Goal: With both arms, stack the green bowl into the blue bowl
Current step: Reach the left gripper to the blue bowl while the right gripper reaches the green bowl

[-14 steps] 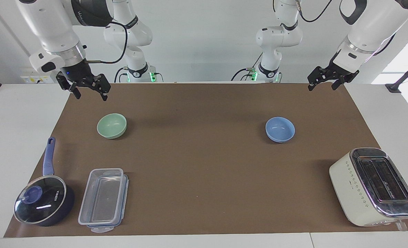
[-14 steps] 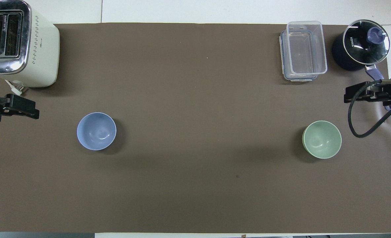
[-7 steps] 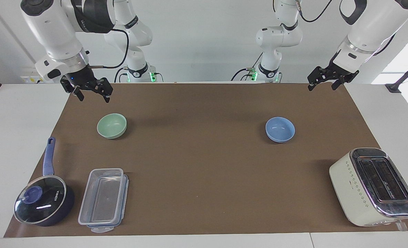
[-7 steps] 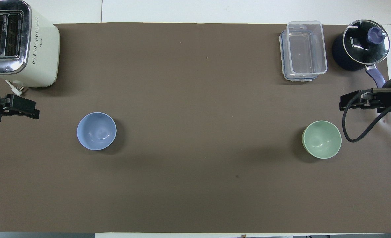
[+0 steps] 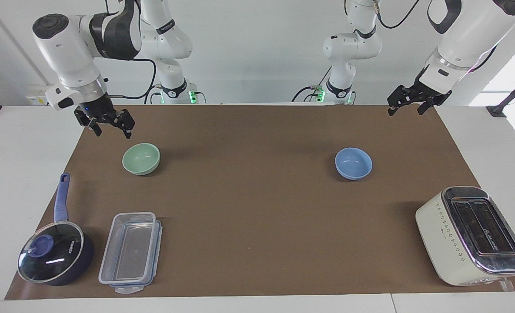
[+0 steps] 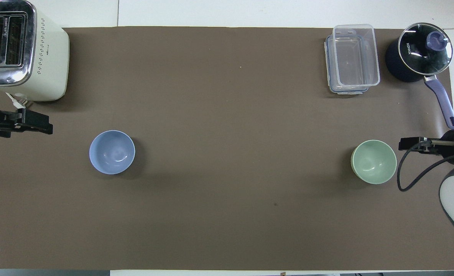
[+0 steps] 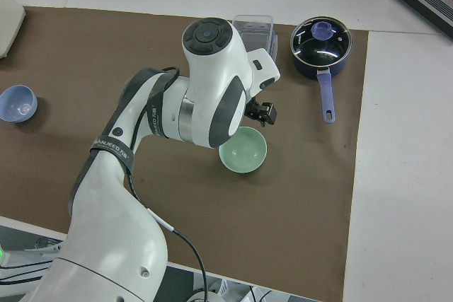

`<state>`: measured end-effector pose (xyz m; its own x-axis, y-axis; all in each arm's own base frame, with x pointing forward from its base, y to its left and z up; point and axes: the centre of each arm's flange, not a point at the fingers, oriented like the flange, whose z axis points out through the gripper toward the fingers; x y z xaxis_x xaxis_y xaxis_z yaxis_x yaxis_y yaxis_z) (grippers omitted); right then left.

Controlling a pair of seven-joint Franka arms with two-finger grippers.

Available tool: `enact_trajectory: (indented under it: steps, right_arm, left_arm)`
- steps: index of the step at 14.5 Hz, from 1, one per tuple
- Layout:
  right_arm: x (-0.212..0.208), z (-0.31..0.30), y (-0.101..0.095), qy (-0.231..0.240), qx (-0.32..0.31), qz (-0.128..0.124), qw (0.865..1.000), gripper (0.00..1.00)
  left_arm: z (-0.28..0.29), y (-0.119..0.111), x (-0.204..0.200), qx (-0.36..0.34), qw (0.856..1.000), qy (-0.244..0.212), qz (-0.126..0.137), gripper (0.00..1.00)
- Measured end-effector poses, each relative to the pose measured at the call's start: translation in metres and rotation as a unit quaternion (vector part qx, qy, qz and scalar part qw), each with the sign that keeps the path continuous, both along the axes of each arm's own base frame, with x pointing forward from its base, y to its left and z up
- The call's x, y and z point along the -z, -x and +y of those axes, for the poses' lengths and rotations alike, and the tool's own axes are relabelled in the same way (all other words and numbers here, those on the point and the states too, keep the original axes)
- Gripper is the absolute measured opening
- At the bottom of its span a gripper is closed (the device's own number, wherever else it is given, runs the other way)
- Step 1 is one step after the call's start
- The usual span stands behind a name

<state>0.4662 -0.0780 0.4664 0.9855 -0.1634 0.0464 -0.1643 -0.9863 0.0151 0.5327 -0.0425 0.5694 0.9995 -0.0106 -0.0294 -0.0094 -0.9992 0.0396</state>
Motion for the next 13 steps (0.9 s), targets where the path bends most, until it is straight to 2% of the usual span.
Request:
enact_trajectory:
  steps: [5,8,10,13]
  right_arm:
    - [0.050,-0.024,0.021,0.002,-0.043,0.004,0.999,1.00]
    - [0.079,-0.032,0.022,-0.001,-0.059,0.015,0.998,1.00]
    - [0.094,-0.033,0.019,-0.002,-0.059,0.017,0.998,0.99]
    - [0.115,-0.038,0.015,-0.003,-0.055,0.020,0.998,0.97]
  left_arm:
    - [0.002,-0.002,0.140,0.032,0.999,0.000,0.011,1.00]
    - [0.002,0.007,0.215,0.035,0.999,0.000,0.006,1.00]
    - [0.002,0.015,0.233,0.036,0.999,-0.001,0.013,1.00]
    - [0.001,0.016,0.235,0.037,0.999,-0.001,0.015,0.99]
